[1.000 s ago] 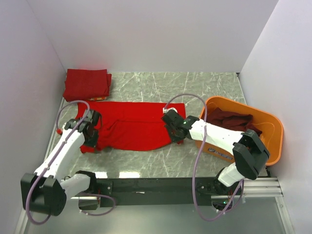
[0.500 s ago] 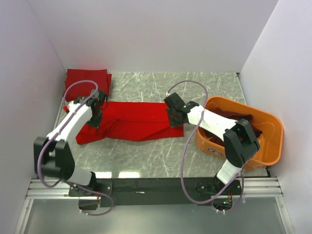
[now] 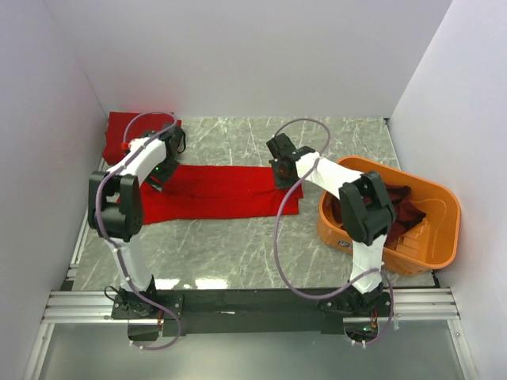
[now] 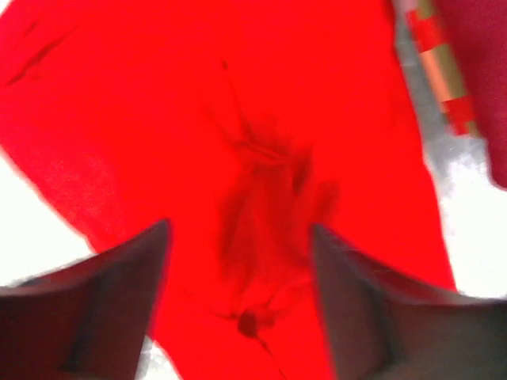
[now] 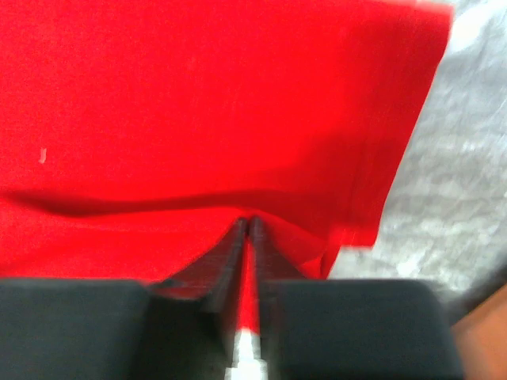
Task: Fold and stack the t-shirts
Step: Fold the tshirt
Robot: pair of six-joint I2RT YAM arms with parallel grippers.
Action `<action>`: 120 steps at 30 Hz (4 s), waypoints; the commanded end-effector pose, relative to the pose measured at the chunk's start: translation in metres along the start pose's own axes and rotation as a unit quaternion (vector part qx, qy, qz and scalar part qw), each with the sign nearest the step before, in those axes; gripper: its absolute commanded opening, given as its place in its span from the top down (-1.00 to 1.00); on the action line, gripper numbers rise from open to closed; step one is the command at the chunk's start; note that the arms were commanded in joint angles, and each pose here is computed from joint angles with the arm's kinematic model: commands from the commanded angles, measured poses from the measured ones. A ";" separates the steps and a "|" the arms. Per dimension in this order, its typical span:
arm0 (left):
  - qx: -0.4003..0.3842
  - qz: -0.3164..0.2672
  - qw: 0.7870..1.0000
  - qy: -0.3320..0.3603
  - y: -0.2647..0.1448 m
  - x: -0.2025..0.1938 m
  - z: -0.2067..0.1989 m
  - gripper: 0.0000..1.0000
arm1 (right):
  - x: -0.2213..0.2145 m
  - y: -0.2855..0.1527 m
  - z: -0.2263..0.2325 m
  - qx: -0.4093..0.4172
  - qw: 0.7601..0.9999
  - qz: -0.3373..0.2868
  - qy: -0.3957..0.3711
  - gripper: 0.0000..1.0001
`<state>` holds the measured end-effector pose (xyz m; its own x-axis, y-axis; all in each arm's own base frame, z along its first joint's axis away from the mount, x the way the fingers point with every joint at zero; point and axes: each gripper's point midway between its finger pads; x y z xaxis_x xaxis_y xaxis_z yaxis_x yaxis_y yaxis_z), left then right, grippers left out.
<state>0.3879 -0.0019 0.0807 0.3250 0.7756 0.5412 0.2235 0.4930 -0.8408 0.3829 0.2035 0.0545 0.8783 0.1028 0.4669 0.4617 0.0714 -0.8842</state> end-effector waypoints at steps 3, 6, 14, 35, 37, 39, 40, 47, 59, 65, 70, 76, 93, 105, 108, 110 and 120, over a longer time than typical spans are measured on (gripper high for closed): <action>-0.033 -0.042 0.998 0.018 -0.017 0.036 -0.029 -0.93 | 0.043 -0.008 -0.008 -0.025 0.998 -0.053 0.010 0.17; -0.052 -0.044 0.998 0.014 -0.026 0.040 -0.027 -0.99 | 0.043 -0.016 -0.004 -0.010 0.998 -0.063 0.019 -0.31; -0.086 0.001 0.995 0.049 -0.008 -0.004 -0.002 -0.99 | 0.052 -0.025 0.025 0.076 0.993 -0.089 -0.001 -0.49; -0.114 0.006 0.984 0.133 0.018 -0.066 -0.040 -0.99 | -0.043 0.012 0.044 0.116 0.992 0.027 0.045 -0.51; -0.139 -0.001 0.977 0.163 0.003 -0.083 -0.051 -0.99 | -0.065 0.001 0.045 0.123 0.991 0.034 0.045 -0.51; -0.163 -0.002 0.968 0.190 -0.009 -0.103 -0.062 -0.99 | -0.097 -0.016 0.051 0.131 0.990 0.043 0.024 -0.51; -0.180 -0.008 0.962 0.207 -0.016 -0.107 -0.073 -0.99 | -0.109 -0.023 0.055 0.137 0.989 0.046 0.016 -0.51; -0.217 -0.042 0.910 0.352 -0.033 -0.160 -0.137 -0.99 | -0.207 -0.072 0.095 0.205 0.972 0.088 -0.073 -0.51; -0.327 -0.089 0.830 0.444 -0.057 -0.211 -0.248 -0.99 | -0.240 -0.112 0.158 0.316 0.930 0.105 -0.155 -0.51; -0.434 -0.122 0.750 0.484 -0.088 -0.220 -0.294 -0.99 | -0.240 -0.114 0.183 0.350 0.914 0.117 -0.168 -0.51; -0.465 -0.131 0.716 0.504 -0.116 -0.211 -0.288 -0.99 | -0.217 -0.115 0.176 0.310 0.931 0.076 -0.174 -0.51; -0.488 -0.220 0.714 0.452 -0.186 -0.143 -0.282 -0.99 | -0.155 -0.129 0.171 0.278 0.947 -0.006 -0.162 -0.52; -0.378 -0.083 0.869 0.308 -0.061 -0.072 -0.263 -0.99 | -0.077 -0.033 0.115 0.088 0.992 -0.025 -0.083 -0.52; -0.384 -0.065 0.866 0.313 -0.026 -0.092 -0.283 -0.99 | -0.158 -0.021 0.106 0.080 0.987 0.044 -0.129 -0.52; -0.371 -0.061 0.870 0.319 -0.011 -0.098 -0.287 -0.99 | -0.183 -0.029 0.114 0.095 0.982 0.060 -0.150 -0.52; -0.364 -0.060 0.872 0.321 -0.002 -0.102 -0.287 -0.99 | -0.199 -0.036 0.120 0.111 0.978 0.075 -0.161 -0.52; -0.355 -0.058 0.877 0.318 0.020 -0.099 -0.294 -0.99 | -0.256 -0.082 0.163 0.188 0.950 0.100 -0.227 -0.53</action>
<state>0.6314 -0.1937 0.0393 0.6143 0.2358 0.7530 0.7736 0.0081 -0.6336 0.1382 0.3444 0.0187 0.7248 0.5284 0.4421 0.2698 0.3728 -0.8878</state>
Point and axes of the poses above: each gripper's point midway between its finger pads, its own y axis out along the fingers, its own z axis along the line the jaws close on, x = y × z, and after that the axes turned 2 degrees about y, right-handed
